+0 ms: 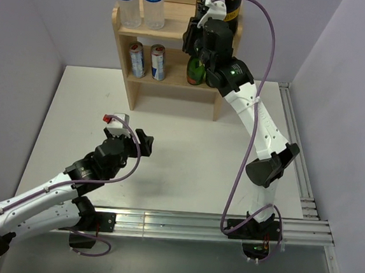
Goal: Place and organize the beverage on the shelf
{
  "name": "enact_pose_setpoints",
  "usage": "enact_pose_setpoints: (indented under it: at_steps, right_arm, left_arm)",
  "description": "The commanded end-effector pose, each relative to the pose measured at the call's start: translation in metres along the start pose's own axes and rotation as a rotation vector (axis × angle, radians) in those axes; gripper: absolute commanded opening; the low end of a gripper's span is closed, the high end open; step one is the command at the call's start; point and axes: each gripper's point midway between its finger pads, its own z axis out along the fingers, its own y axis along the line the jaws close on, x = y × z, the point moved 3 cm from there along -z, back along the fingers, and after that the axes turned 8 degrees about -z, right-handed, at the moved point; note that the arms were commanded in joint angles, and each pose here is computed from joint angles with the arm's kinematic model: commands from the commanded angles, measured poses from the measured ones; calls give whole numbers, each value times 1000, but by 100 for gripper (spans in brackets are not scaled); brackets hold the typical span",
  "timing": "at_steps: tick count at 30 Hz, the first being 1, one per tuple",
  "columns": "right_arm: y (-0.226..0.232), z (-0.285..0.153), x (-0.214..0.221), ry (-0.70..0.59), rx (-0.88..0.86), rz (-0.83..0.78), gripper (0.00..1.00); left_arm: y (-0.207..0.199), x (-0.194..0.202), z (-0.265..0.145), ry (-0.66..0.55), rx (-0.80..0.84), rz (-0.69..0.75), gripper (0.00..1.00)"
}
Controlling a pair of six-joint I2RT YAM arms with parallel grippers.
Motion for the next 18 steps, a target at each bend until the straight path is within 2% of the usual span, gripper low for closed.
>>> enact_pose_setpoints:
  at_steps: [1,18]
  right_arm:
    - [-11,-1,-25,-72,5,9,40]
    - [-34,15,-15,-60,82,-12,40]
  left_arm:
    - [-5,-3,-1,-23,21,-34,90]
    - [0,9,1,-6,15,-18,90]
